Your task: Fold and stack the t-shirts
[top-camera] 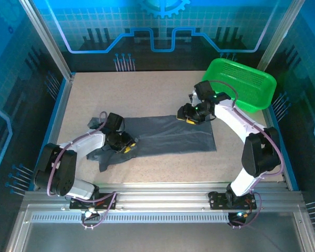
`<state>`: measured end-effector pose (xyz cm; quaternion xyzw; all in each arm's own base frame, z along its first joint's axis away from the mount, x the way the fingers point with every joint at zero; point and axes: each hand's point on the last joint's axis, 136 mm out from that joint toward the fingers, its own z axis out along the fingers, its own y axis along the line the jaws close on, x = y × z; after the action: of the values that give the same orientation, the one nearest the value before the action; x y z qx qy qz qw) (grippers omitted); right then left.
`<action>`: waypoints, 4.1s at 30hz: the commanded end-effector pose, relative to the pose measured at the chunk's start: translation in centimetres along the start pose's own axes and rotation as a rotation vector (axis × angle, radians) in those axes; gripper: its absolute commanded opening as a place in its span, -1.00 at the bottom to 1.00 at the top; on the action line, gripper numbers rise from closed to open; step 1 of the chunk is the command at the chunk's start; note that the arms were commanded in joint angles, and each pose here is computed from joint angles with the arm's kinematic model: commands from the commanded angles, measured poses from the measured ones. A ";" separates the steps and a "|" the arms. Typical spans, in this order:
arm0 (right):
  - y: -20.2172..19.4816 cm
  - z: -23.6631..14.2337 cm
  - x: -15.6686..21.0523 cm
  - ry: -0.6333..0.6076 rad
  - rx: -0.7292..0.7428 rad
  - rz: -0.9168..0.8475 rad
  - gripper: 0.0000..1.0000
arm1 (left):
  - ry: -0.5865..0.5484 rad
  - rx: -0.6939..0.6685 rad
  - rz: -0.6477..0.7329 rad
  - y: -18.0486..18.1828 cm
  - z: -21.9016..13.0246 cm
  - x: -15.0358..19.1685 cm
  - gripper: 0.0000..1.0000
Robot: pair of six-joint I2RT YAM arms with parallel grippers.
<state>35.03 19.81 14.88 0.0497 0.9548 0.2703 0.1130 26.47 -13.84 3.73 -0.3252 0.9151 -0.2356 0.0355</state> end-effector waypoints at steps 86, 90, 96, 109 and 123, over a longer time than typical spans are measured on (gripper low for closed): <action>4.2 3.2 0.8 0.134 -0.045 -0.176 0.19 | -0.222 -0.077 0.013 8.1 -5.6 -9.4 -0.91; 4.1 3.1 0.8 0.134 -0.044 -0.175 0.18 | -0.215 -0.166 0.021 9.2 -6.3 -9.4 -0.61; 4.1 3.1 1.1 0.141 -0.056 -0.178 0.19 | -0.246 -0.221 0.035 10.4 -6.6 -9.6 -0.31; 7.8 2.2 1.2 0.142 -0.253 -0.185 0.22 | -0.239 -0.171 0.003 9.7 -4.3 -11.3 -0.50; 7.5 2.7 0.9 0.150 -0.241 -0.165 0.20 | -0.220 -0.161 0.010 9.6 -4.6 -10.5 -1.00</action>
<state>35.38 27.16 15.52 -0.0580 0.9277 0.3627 0.0670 28.16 1.07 1.90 -0.3444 0.9254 -0.1146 0.1090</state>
